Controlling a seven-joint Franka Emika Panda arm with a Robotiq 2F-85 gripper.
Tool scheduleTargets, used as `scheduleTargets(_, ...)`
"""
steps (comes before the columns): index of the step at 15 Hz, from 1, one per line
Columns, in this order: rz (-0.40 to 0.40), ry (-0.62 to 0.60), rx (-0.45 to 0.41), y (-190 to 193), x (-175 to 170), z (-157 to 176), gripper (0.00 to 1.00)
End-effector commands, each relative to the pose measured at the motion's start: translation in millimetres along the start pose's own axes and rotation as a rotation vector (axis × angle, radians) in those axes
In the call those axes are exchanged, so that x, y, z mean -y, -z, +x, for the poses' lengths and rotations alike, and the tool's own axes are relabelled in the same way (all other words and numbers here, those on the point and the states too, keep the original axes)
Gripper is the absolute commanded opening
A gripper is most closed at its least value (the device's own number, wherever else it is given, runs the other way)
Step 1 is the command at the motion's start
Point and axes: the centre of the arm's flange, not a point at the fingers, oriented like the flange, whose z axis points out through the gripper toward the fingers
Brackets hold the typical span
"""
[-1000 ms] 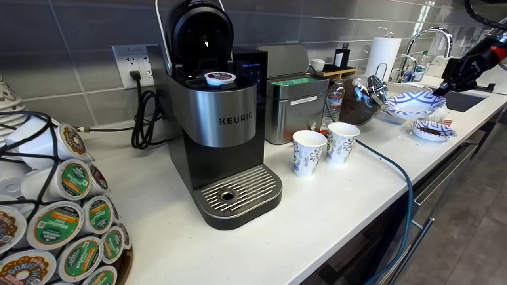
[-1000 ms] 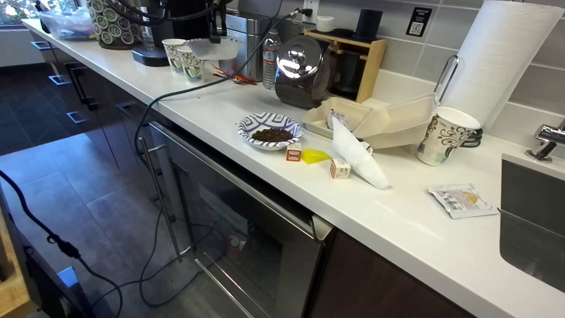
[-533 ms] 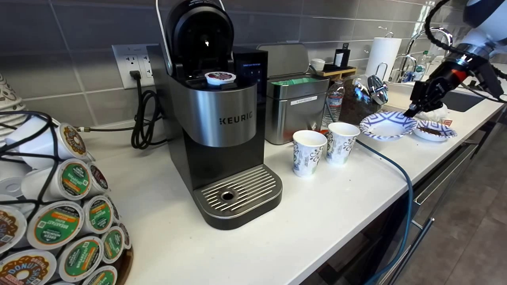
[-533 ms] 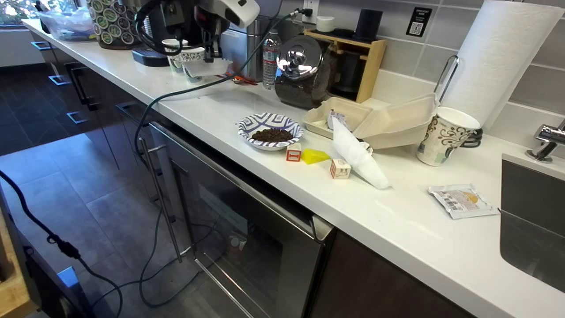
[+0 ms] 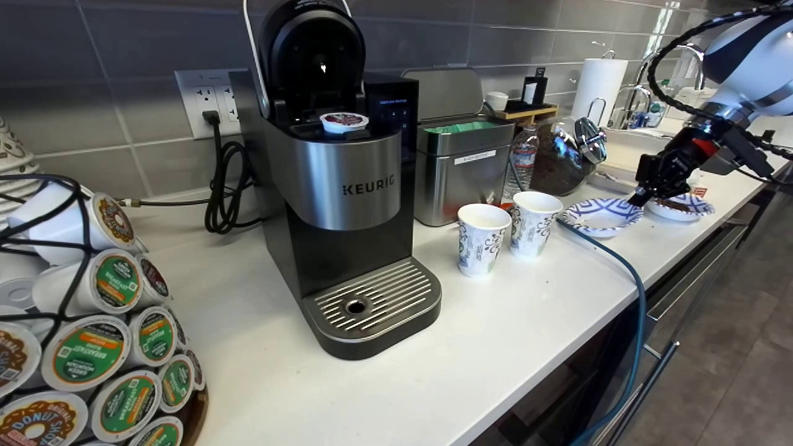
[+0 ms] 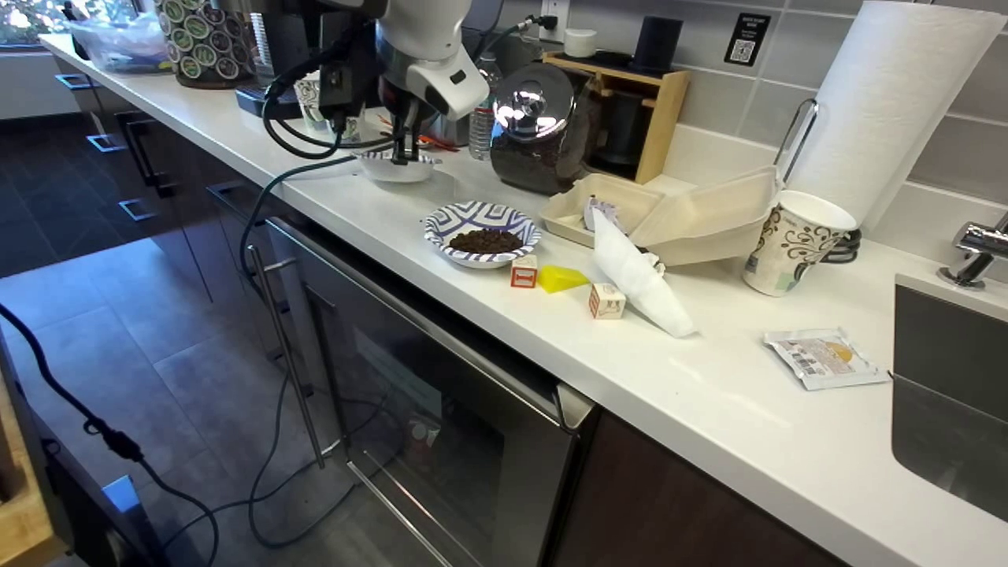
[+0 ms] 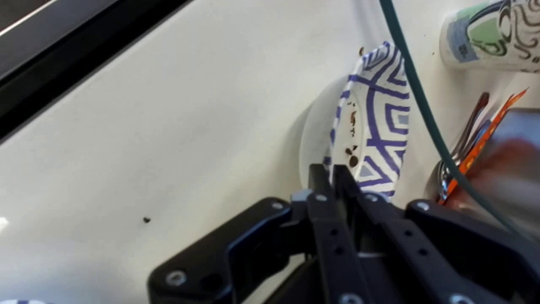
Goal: Move the tissue to the right then unstack the bowls
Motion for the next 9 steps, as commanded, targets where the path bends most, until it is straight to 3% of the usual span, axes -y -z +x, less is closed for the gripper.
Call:
scheduleTargets(1,0.045,-0.093,-0.035,31.9,-25.5,21.8,0.43)
scheduleTargets(4,0.028,-0.1,-0.068,95.5,-62.6,13.6,0.65)
scheduleTargets(7,-0.033,0.004,-0.191,164.0,-103.0,-24.8,0.88)
scheduleTargets(8,-0.01,-0.057,-0.146,131.0,-89.3,7.0,0.71)
scheduleTargets(9,-0.023,-0.036,-0.175,153.4,-101.2,-1.0,0.78)
